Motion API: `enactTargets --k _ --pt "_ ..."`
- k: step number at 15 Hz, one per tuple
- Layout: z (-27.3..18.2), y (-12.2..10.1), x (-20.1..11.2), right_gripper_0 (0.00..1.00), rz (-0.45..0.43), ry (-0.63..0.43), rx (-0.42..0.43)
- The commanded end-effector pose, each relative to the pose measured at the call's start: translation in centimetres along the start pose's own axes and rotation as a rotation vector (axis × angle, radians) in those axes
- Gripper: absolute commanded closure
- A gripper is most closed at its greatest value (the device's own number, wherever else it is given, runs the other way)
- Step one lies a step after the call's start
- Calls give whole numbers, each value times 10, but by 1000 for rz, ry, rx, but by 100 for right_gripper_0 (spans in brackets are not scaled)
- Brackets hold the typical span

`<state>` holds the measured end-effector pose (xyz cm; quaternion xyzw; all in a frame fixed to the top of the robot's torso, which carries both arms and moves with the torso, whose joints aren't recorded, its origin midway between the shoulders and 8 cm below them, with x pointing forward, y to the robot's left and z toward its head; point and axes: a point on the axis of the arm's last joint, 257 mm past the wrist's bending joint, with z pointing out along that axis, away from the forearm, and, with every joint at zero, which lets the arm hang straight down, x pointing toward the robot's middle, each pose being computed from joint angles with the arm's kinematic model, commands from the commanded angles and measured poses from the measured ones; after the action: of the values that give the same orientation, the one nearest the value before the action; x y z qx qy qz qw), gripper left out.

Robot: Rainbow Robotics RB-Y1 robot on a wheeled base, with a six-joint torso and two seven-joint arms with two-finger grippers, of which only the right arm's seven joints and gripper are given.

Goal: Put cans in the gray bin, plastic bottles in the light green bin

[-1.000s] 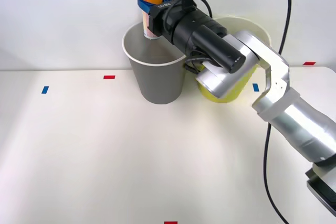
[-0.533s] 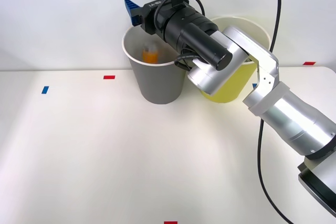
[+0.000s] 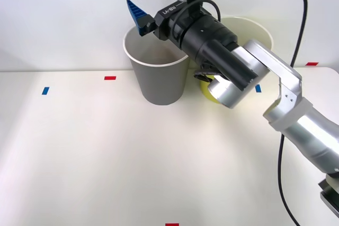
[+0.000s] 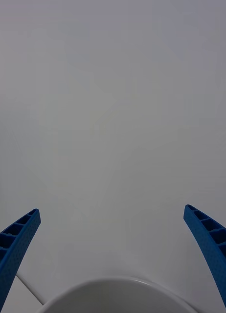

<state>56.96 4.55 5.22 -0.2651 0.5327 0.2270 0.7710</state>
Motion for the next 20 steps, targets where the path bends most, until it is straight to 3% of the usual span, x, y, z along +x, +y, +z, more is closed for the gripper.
enactTargets --k 1,5,10,14,17,20 --pt "-58 -1 -24 0 61 -73 -2" --pt "-135 -14 -36 0 170 -90 46" --pt "-209 -35 -25 0 258 -132 121" --pt "-270 -46 8 0 341 -129 226" --pt "-315 -48 39 0 471 -109 336" --pt "-342 -52 62 0 477 -52 403"
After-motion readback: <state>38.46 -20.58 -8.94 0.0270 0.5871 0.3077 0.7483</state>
